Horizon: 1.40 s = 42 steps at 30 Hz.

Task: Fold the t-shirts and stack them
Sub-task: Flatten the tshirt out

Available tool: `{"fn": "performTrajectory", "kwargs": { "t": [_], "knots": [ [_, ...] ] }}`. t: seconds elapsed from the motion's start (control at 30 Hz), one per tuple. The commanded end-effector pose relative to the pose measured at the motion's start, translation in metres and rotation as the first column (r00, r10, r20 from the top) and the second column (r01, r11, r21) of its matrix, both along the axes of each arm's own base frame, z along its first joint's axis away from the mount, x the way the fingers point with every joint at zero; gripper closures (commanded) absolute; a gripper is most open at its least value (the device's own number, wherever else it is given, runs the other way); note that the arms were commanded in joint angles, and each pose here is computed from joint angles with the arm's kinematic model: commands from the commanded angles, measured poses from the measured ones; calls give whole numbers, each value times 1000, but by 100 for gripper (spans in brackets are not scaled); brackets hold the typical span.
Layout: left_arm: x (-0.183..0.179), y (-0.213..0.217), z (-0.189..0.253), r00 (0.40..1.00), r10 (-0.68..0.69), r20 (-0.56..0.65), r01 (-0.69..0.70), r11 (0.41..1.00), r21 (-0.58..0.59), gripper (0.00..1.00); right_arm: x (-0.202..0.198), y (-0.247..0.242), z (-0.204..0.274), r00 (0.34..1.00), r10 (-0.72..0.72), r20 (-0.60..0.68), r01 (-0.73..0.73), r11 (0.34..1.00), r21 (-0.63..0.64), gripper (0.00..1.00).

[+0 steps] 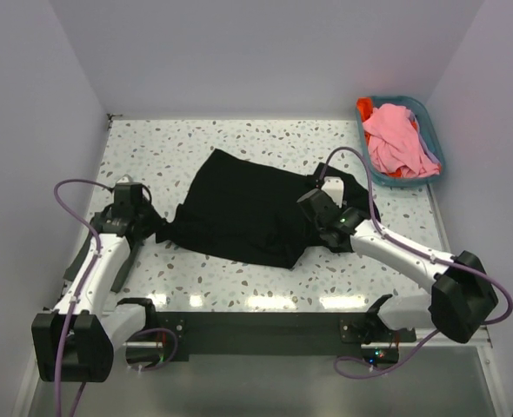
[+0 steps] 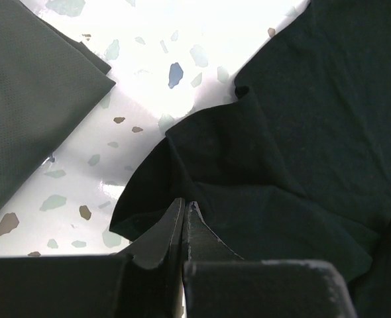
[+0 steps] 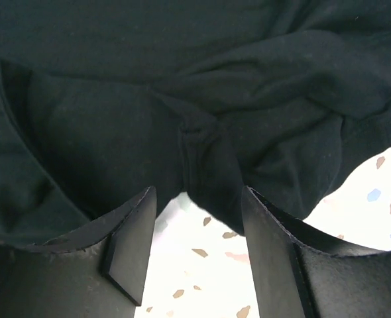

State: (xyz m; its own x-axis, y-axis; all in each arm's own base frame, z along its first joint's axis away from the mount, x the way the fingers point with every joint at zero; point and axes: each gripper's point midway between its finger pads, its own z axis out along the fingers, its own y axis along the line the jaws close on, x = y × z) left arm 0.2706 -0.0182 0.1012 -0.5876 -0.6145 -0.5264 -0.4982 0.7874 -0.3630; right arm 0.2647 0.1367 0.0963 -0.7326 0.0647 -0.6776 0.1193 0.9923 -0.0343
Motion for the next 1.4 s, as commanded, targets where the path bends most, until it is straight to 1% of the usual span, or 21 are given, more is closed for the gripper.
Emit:
{"fn": "performTrajectory", "kwargs": {
  "t": [0.0,0.2,0.33,0.4,0.43,0.47,0.6,0.73,0.77,0.83,0.87,0.93,0.97,1.0,1.07,1.13,1.17,1.23,1.3,1.33,1.37],
  "knots": [
    [11,-2,6,999,-28,45,28,1000,-1,100,27,-2,25,993,-42,113,43,999,1,43],
    [14,-3,6,998,-36,48,36,999,-2,100,47,-2,16,996,-43,81,44,999,-8,47],
    [16,-1,5,998,-33,50,33,999,6,100,54,5,15,997,-18,71,19,1000,-5,52],
    [16,-2,4,998,-35,47,35,999,3,100,55,6,13,999,-9,52,10,1000,-21,60],
    [16,-2,4,998,-36,47,36,999,4,100,54,6,12,999,-5,46,6,1000,-24,67],
    [16,-1,5,998,-35,50,35,999,5,100,51,4,10,999,-8,35,9,999,-32,77],
    [18,2,14,997,-36,66,34,999,24,100,43,-12,27,998,-38,59,40,999,-36,100],
    [27,5,41,992,-40,119,35,998,48,100,44,-38,85,982,-90,167,89,996,14,100],
    [32,6,57,988,-33,152,25,998,56,100,44,-45,118,965,-113,236,106,993,44,100],
    [35,16,75,982,-7,188,-5,998,64,100,44,-57,150,942,-146,302,133,989,66,100],
    [40,17,93,974,-5,227,-10,998,63,100,42,-62,182,916,-168,363,138,985,106,100],
    [40,17,114,962,2,274,-19,998,58,100,39,-72,213,883,-202,423,163,978,129,100],
    [42,18,135,949,10,316,-29,998,56,100,36,-76,239,859,-220,463,163,973,160,100],
    [41,19,144,943,15,331,-35,998,55,100,32,-81,255,838,-236,492,168,969,179,100],
    [39,20,184,907,27,420,-51,998,46,100,23,-88,294,796,-255,550,157,963,219,100],
    [31,20,215,873,42,486,-66,997,32,100,13,-94,322,762,-256,595,137,961,239,100],
    [27,20,239,843,47,536,-71,997,24,100,5,-100,345,732,-270,625,126,956,264,100],
    [16,18,269,798,59,600,-76,997,2,100,-7,-106,366,703,-271,657,106,954,280,100],
    [4,18,305,738,74,671,-83,996,-19,100,-21,-115,393,665,-278,693,90,951,296,100],
    [2,18,315,722,77,688,-84,996,-23,100,-25,-118,400,654,-280,703,86,951,298,100],
    [-4,18,338,685,77,724,-83,996,-27,100,-34,-124,416,625,-294,723,80,946,315,100]
  ]
}}
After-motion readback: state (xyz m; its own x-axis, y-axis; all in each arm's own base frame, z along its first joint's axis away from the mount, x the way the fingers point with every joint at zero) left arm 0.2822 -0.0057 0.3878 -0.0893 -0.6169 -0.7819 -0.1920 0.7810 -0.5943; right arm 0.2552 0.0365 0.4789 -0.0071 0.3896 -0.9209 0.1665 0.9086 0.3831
